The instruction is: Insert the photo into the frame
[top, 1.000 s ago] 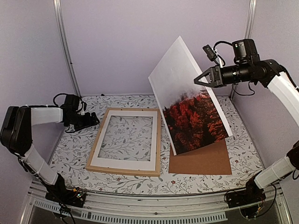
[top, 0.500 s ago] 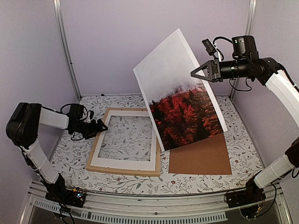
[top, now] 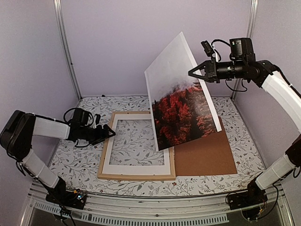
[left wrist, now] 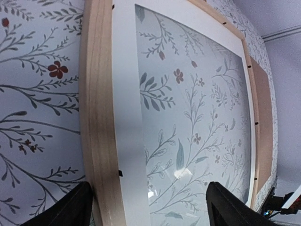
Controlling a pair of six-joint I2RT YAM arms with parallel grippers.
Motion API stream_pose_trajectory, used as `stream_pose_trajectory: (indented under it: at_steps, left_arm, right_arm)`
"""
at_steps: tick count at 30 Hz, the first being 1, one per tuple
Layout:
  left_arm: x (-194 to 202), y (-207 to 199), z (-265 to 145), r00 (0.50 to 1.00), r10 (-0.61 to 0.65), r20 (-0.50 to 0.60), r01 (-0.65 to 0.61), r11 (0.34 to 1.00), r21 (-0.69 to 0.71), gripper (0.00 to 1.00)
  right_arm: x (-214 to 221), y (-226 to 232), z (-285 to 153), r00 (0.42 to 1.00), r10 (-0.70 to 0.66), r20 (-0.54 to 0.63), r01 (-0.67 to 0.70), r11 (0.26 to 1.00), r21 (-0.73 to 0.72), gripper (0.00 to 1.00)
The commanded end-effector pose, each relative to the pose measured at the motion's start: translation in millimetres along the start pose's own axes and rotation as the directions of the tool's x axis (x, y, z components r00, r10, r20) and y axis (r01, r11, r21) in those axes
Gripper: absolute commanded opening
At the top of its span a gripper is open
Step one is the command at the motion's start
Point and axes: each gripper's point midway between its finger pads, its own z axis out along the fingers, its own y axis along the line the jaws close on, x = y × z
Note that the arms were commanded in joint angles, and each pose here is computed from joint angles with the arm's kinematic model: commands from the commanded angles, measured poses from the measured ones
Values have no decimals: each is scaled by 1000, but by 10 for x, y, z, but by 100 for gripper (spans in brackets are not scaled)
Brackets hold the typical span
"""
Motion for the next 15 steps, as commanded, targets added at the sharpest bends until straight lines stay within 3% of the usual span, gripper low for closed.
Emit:
stream_pose_trajectory:
  at_steps: [1,6,11,15]
  left_arm:
    - [-315,-203,-274,989,45,138,-41,999,-34,91]
    - [-691,-822,-709,951,111,290,-109,994,-23,97]
    - [-891,-1704,-1040,913,121,389,-180,976,119,99]
    - [-877,-2335,-1094,905,122,408,-235,942,240,99]
  right_arm:
    - [-69,-235,2,999,16,48,-22,991,129,0]
    - [-39,-371,71,998,-7,59,-10,958,285,0]
    - [-122,-475,117,996,-71,58,35,880,474,0]
    - [-158,-530,174,992,-122,40,76,811,580,0]
